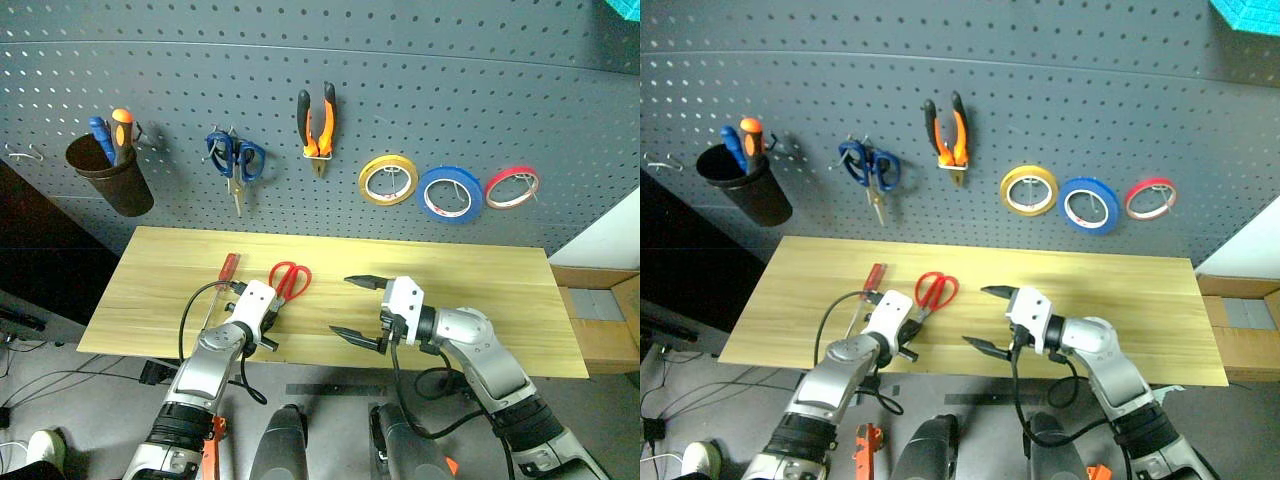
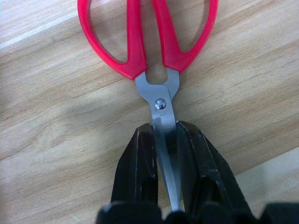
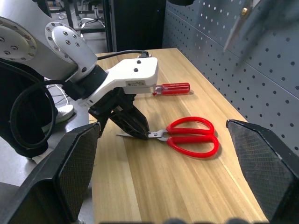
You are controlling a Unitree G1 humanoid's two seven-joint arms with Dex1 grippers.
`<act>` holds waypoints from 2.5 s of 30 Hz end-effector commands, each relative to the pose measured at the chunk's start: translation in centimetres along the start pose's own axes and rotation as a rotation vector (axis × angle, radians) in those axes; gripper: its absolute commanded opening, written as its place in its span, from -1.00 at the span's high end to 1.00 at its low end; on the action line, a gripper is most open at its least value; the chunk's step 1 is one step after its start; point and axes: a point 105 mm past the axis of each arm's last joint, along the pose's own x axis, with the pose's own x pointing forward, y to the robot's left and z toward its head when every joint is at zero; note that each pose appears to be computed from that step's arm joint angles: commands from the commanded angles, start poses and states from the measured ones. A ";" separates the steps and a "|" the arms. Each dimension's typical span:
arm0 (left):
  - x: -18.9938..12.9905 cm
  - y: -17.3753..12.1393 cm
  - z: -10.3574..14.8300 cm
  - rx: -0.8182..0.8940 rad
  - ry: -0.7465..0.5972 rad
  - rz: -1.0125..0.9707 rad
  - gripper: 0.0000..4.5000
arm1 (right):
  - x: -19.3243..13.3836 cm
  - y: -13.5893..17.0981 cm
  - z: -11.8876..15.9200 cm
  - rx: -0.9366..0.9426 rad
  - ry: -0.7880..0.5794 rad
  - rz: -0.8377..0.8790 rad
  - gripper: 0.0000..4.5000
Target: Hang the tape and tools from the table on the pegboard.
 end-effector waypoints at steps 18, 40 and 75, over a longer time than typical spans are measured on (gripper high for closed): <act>0.1 0.4 1.1 0.011 -0.037 0.020 0.87 | -0.2 -1.8 1.6 -0.045 -0.062 -0.079 -1.00; -0.6 0.9 2.3 -0.010 -0.130 0.077 0.87 | 0.0 -2.0 2.7 -0.080 -0.095 -0.117 -1.00; -12.1 1.5 10.3 -0.013 -0.835 0.366 0.87 | -1.4 -3.3 9.9 0.106 -0.457 -0.284 -1.00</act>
